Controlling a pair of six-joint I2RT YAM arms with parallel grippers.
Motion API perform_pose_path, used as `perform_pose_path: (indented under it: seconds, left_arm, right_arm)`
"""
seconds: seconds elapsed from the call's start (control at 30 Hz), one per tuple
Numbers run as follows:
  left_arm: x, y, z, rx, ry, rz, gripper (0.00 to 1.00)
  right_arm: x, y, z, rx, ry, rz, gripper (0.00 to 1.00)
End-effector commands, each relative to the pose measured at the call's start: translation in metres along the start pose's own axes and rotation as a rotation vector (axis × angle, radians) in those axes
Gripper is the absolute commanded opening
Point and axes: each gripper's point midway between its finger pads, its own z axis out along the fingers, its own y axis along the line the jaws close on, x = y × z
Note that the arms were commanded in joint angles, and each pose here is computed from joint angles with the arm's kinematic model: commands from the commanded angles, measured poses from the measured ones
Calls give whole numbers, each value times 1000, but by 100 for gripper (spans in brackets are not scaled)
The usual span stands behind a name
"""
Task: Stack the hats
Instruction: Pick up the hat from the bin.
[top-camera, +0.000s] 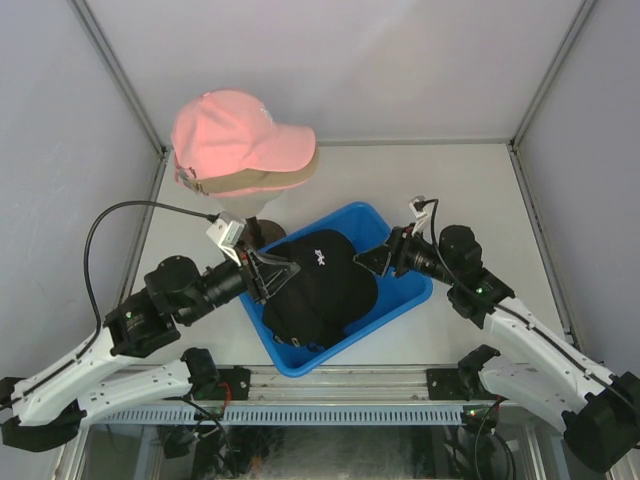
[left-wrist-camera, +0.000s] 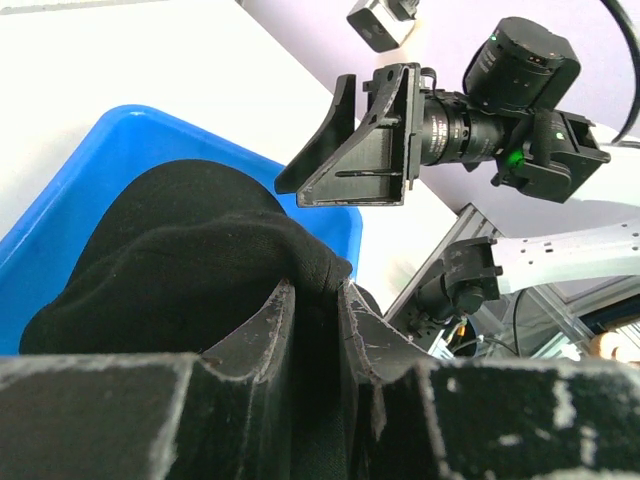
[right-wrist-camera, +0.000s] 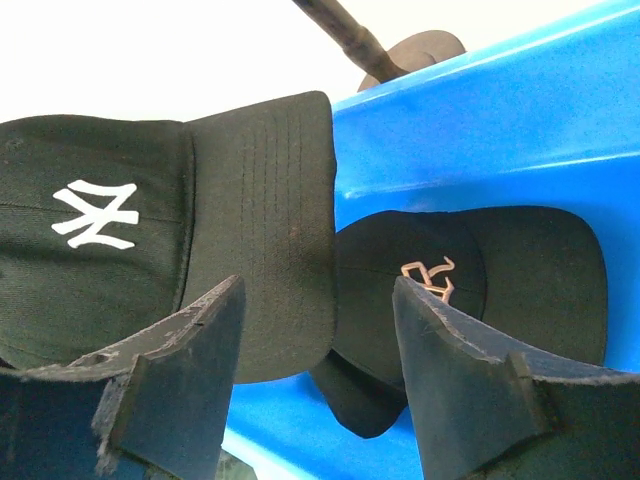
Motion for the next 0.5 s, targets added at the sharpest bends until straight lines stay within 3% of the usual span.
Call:
perform_pose_path:
  seconds: [0.0, 0.47]
  left_arm:
    - [-40, -28, -17, 104, -105, 1, 12]
    - [-50, -46, -27, 202, -136, -9, 12]
  right_arm:
    - [-11, 17, 1, -87, -24, -13, 61]
    - [-2, 37, 15, -326, 25, -94, 61]
